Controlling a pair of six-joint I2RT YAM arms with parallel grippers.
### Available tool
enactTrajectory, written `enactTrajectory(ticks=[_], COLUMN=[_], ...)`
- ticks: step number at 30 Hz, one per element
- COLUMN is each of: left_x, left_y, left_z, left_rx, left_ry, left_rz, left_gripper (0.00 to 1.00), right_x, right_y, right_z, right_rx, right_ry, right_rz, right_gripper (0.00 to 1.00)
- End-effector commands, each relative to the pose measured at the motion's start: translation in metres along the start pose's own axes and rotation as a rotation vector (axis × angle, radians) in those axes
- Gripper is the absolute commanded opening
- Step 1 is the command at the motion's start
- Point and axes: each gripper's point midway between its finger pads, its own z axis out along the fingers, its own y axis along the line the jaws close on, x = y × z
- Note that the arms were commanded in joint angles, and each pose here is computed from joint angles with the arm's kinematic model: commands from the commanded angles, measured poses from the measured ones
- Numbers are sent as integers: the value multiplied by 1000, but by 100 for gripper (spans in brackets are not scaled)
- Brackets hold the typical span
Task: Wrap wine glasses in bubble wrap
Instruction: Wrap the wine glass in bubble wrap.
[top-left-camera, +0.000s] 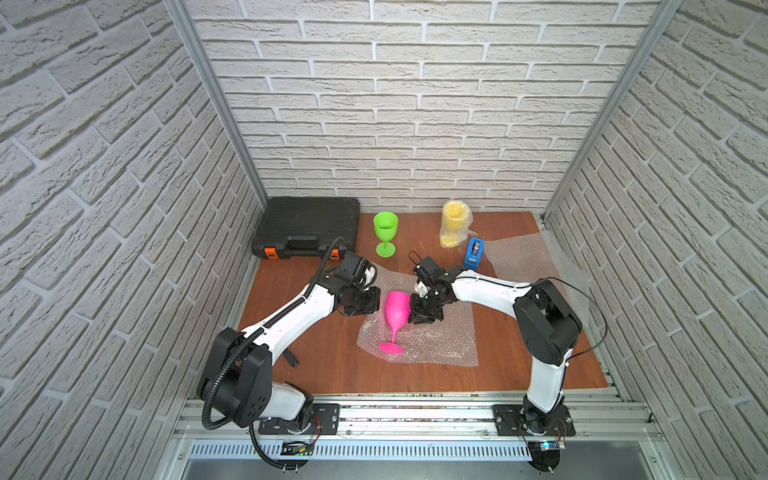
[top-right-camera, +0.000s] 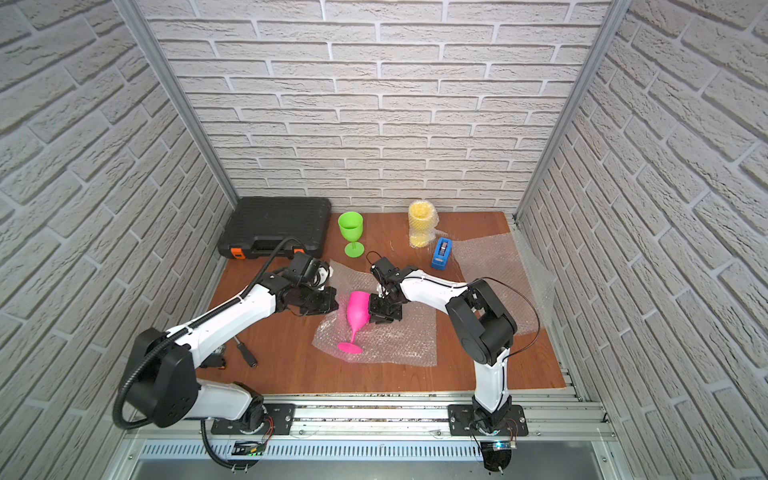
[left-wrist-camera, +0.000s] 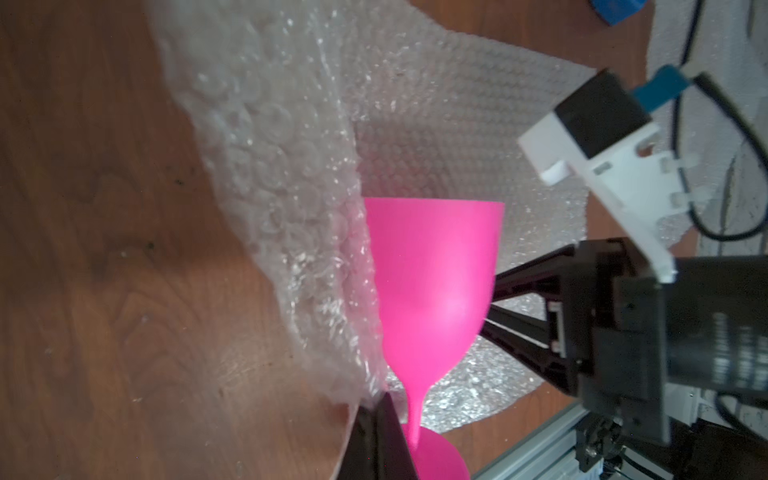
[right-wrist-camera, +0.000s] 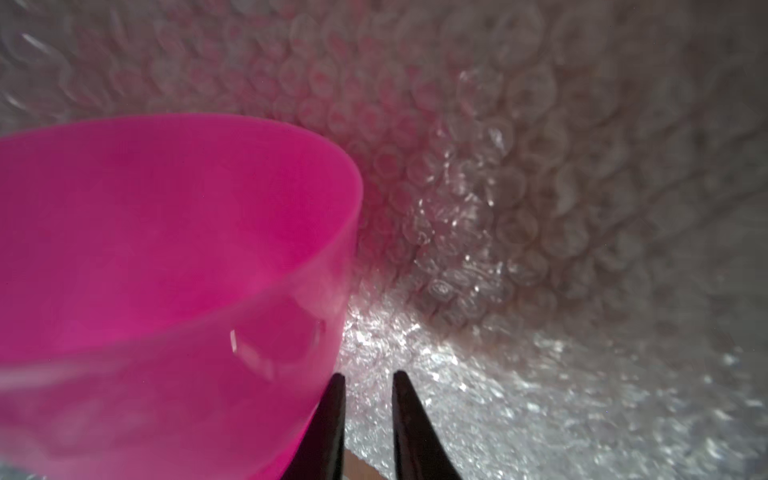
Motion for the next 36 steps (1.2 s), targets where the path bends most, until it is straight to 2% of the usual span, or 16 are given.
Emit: enactTrajectory(ticks=[1,6,11,17,19,22,26,30,33,36], left_x=[3,5,5,6,6,7,9,10,10,9], left_y=[-18,-43,-60,-69,-71,-71,-72,-75,-77,-77], left_z=[6,24,45,64,66,69,68,67,65,60], left_rx=[10,15,23,25,31,37,48,68,77,74], left_ry=[42,72,89,106,107,113,120,119,114,105], left_rz=[6,36,46,51,54,58,66,69,72,77], left_gripper=[0,1,2,3,3,3,4,5,6,9], right_x=[-9,-16,-15,-17,-18,-17,-19,-26,-30,-32], right_y=[2,-5,-9,-25,-22,2,31,39,37,25], right_z=[-1,-1,7,-28,-44,-61,-70,-65,-56,-50], right_rx=[-25,-14,-35,-32,-80,-224,-370,-389,-372,-304], right_ry=[-26,-64,-42,-107,-128,-143,-136,-117,-105,-105], right_rz=[-7,0,0,17,20,2,-9,-3,2,7], right_gripper=[22,21,21,25,26,31,37,43,41,26])
